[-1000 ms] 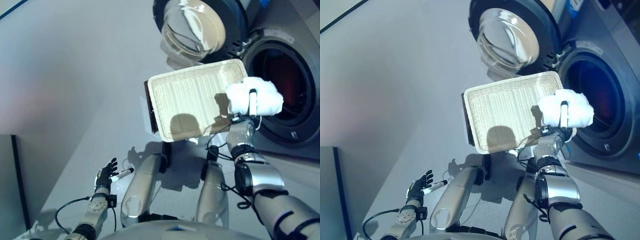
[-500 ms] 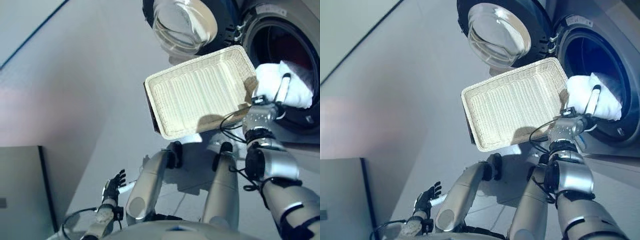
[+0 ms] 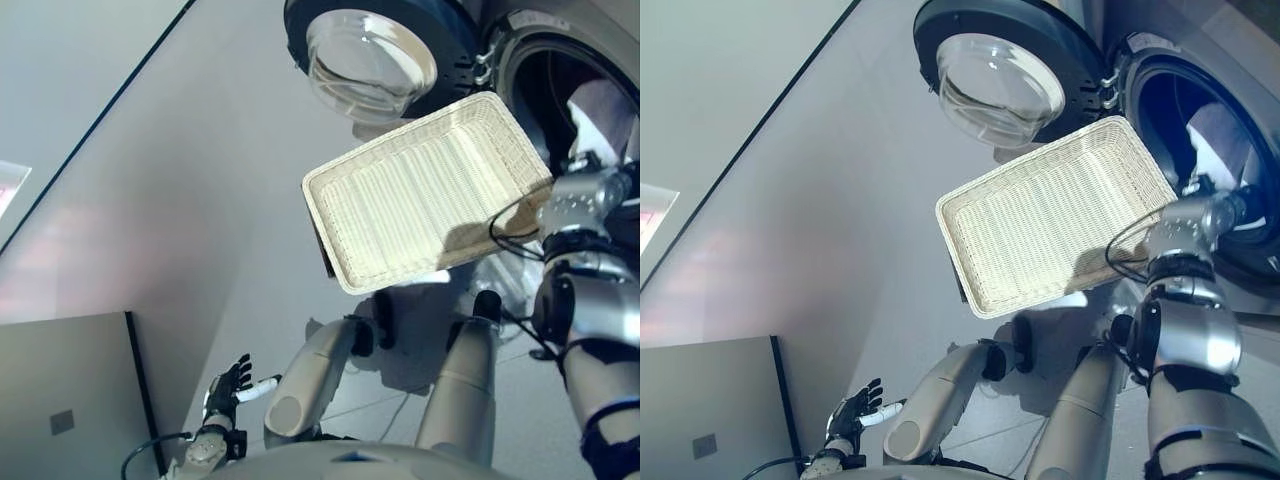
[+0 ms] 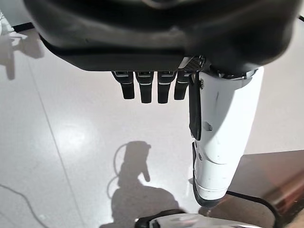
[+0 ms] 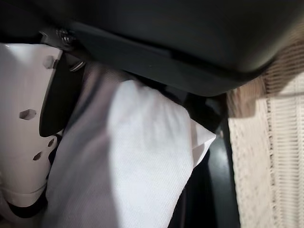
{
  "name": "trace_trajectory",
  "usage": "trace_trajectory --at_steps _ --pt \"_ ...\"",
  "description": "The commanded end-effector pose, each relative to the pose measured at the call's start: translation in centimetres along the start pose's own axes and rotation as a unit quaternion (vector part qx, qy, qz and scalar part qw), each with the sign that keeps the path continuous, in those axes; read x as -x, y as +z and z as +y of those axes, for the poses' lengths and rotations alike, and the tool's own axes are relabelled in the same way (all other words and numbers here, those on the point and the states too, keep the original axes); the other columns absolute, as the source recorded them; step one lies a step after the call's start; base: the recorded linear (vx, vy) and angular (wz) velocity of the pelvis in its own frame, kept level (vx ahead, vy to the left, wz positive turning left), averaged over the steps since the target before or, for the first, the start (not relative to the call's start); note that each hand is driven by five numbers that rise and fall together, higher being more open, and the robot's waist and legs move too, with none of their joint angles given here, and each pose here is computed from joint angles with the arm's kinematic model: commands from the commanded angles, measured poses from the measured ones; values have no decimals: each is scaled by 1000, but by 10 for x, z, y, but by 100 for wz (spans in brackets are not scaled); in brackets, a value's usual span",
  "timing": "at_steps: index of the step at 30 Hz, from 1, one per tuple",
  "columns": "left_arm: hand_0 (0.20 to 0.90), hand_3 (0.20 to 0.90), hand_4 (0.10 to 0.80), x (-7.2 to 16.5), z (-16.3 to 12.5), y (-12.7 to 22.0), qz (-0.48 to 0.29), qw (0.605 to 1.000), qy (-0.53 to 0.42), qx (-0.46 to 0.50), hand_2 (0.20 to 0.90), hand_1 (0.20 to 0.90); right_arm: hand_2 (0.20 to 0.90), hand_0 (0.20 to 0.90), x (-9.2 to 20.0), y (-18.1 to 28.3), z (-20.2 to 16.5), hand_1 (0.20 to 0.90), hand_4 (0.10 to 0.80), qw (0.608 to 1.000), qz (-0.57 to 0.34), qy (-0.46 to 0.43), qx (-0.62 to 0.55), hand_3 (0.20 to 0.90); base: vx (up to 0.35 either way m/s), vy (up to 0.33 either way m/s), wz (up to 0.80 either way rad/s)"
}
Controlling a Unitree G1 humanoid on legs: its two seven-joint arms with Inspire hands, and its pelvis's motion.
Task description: Pick up the clothes and place them into the washing machine
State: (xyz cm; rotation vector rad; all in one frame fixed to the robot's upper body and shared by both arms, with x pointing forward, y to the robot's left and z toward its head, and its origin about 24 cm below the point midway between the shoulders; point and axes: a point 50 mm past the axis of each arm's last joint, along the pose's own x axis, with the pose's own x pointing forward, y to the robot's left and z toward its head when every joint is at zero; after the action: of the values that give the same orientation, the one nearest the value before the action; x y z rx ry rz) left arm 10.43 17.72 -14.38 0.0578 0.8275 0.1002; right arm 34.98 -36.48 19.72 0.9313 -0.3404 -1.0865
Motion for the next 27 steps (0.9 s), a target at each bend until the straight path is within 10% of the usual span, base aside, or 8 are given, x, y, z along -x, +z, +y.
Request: trace_trajectory --at_steps 1,24,25,27 --pt "900 900 800 14 31 -23 25 998 52 -5 900 900 200 200 35 157 94 200 300 937 -292 192 -17 200 33 13 4" --pt "900 900 800 17 36 -28 33 998 55 -1 900 900 200 200 26 191 88 200 300 934 -318 159 16 200 29 -5 3" --pt "900 900 800 17 37 -28 34 998 55 -2 900 900 258 258 25 191 87 258 341 935 -319 157 16 258 56 -15 3" --pt "900 900 800 18 37 -29 36 998 54 -5 900 900 900 900 25 190 87 900 800 936 -315 157 15 900 51 -16 4"
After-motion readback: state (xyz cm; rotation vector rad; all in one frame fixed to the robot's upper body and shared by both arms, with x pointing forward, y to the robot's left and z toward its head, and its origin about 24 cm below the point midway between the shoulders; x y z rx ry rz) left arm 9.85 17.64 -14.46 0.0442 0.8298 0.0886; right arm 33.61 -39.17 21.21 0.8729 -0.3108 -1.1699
